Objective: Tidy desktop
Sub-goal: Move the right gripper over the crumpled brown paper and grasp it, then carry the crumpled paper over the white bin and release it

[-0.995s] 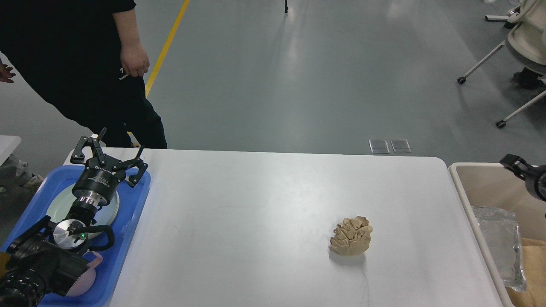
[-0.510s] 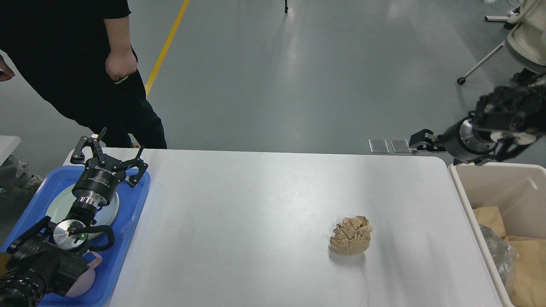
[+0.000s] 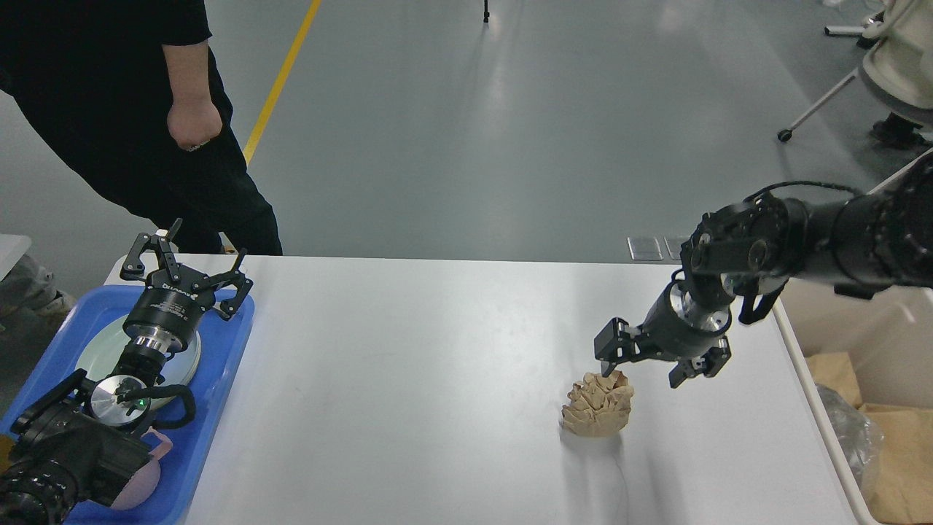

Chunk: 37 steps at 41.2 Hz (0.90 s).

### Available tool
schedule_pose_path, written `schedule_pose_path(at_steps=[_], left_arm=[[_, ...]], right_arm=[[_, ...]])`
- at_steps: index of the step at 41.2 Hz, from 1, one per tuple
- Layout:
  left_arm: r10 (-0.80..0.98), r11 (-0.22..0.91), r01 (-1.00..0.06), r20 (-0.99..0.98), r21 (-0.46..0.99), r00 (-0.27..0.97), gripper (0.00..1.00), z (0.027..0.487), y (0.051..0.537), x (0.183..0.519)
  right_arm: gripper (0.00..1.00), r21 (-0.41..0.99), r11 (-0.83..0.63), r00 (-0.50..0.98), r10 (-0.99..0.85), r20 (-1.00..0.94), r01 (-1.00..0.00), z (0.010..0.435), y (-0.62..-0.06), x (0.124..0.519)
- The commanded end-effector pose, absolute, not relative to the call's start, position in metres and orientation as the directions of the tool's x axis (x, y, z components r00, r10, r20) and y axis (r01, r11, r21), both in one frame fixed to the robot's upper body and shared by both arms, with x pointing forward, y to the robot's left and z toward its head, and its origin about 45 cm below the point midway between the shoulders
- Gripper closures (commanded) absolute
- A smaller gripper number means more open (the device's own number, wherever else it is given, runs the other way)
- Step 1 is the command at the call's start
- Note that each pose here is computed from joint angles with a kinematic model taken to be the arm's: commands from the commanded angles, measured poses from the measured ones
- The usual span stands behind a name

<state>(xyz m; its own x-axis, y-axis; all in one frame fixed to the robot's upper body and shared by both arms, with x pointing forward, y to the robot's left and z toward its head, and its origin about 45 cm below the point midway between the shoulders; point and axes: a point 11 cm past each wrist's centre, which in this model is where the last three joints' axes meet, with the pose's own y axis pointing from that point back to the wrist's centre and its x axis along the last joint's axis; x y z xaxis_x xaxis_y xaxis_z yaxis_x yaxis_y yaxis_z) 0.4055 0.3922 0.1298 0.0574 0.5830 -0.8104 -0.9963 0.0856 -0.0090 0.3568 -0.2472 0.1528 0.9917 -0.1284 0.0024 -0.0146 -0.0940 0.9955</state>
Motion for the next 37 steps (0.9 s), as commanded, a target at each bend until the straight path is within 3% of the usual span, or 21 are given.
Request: schedule_pose_path(at_steps=[1, 6, 20, 24, 25, 29, 30, 37], left_arm=[[0.583, 0.084, -0.996, -0.811, -0.009, 0.056, 0.04, 0.130, 0.392, 0.405], [0.584, 0.085, -0.996, -0.810, -0.009, 0.057, 0.04, 0.130, 0.393, 0.406], [0.583, 0.086, -0.996, -0.811, -0.009, 0.058, 0.04, 0.130, 0.392, 0.406], [0.582, 0.085, -0.996, -0.811, -0.010, 0.058, 0.04, 0.130, 0.392, 0.406], [0.583, 0.086, -0.996, -0.811, -0.009, 0.058, 0.04, 0.130, 0.392, 0.406], [0.584, 0.085, -0.996, -0.810, -0.009, 0.057, 0.04, 0.130, 0.393, 0.406], [0.583, 0.086, -0.996, -0.811, -0.009, 0.058, 0.04, 0.130, 0.392, 0.406], [0.583, 0.086, -0.996, -0.811, -0.009, 0.058, 0.04, 0.130, 0.392, 0.406]], right_arm=[[0.00, 0.994, -0.080, 0.984, -0.168, 0.065, -0.079, 0.124, -0.255, 0.349], [0.00, 0.988, -0.081, 0.975, -0.192, 0.111, -0.128, 0.114, -0.257, 0.350], [0.04, 0.989, -0.107, 0.971, -0.225, 0.081, -0.107, 0.093, -0.255, 0.340], [0.29, 0.985, -0.144, 0.970, -0.235, 0.063, -0.099, 0.095, -0.245, 0.340], [0.45, 0.984, -0.148, 0.969, -0.239, 0.058, -0.095, 0.095, -0.245, 0.339], [0.93, 0.986, -0.153, 0.971, -0.237, 0.025, -0.062, 0.094, -0.246, 0.334], [1.00, 0.986, -0.158, 0.972, -0.235, 0.011, -0.049, 0.094, -0.246, 0.332], [1.00, 0.985, -0.168, 0.972, -0.234, -0.012, -0.028, 0.096, -0.245, 0.331]])
